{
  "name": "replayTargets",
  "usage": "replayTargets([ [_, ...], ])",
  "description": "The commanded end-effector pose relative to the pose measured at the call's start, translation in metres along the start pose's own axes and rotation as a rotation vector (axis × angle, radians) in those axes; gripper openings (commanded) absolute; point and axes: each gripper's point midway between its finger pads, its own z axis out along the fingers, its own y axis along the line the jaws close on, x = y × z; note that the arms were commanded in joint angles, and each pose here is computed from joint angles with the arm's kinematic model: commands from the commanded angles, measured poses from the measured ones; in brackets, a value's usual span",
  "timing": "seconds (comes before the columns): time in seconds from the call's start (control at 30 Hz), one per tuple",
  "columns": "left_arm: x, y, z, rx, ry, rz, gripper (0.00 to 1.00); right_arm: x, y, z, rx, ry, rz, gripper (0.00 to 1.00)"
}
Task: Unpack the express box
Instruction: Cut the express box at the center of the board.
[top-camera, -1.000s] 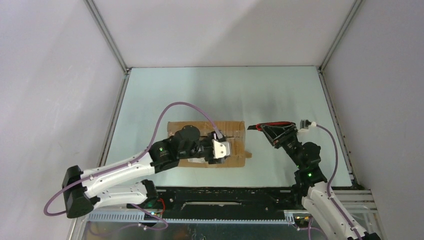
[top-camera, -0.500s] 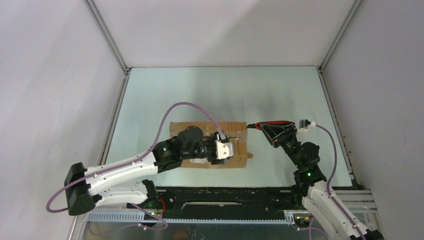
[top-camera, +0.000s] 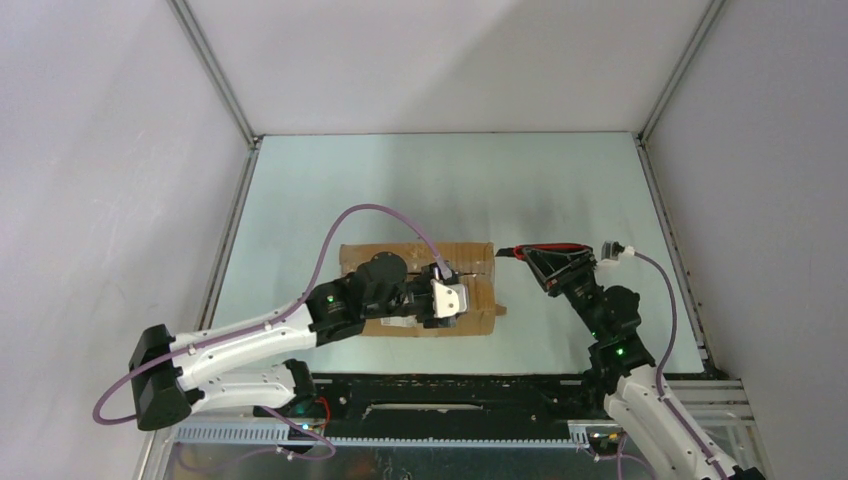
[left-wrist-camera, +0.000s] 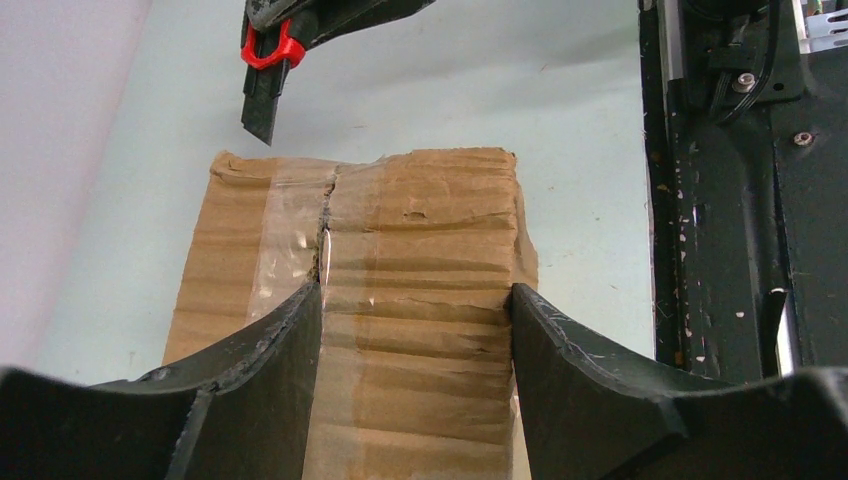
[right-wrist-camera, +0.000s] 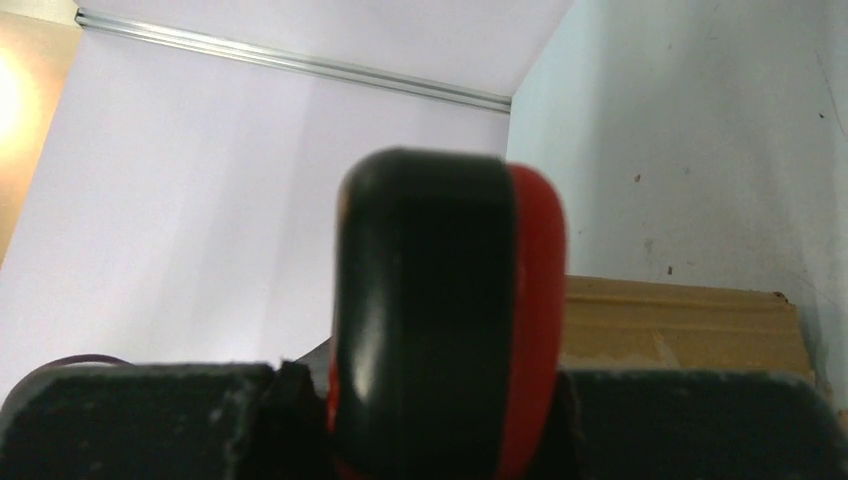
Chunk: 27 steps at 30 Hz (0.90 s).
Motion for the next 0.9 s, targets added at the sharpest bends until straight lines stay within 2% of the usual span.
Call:
replayTargets([
  [0.0, -0.010, 0.006, 0.003, -0.026, -0.039, 0.031, 0.26, -0.003, 0.018, 0.002, -0.047, -0.010, -0.012, 0.00],
  [0.13, -0.010, 0.006, 0.003, -0.031, -0.040, 0.031, 0.25, -0.005, 0.012, 0.000, -0.016, -0.031, -0.019, 0.00],
  [0.6, -0.009, 0.007, 0.007, -0.032, -0.034, 0.037, 0.24, 0.010, 0.025, 0.001, -0.066, 0.043, -0.001, 0.00],
  [0.87, -0.009, 0.006, 0.009, -0.025, -0.035, 0.036, 0.23, 0.006, 0.034, -0.006, -0.092, 0.018, 0.006, 0.00],
])
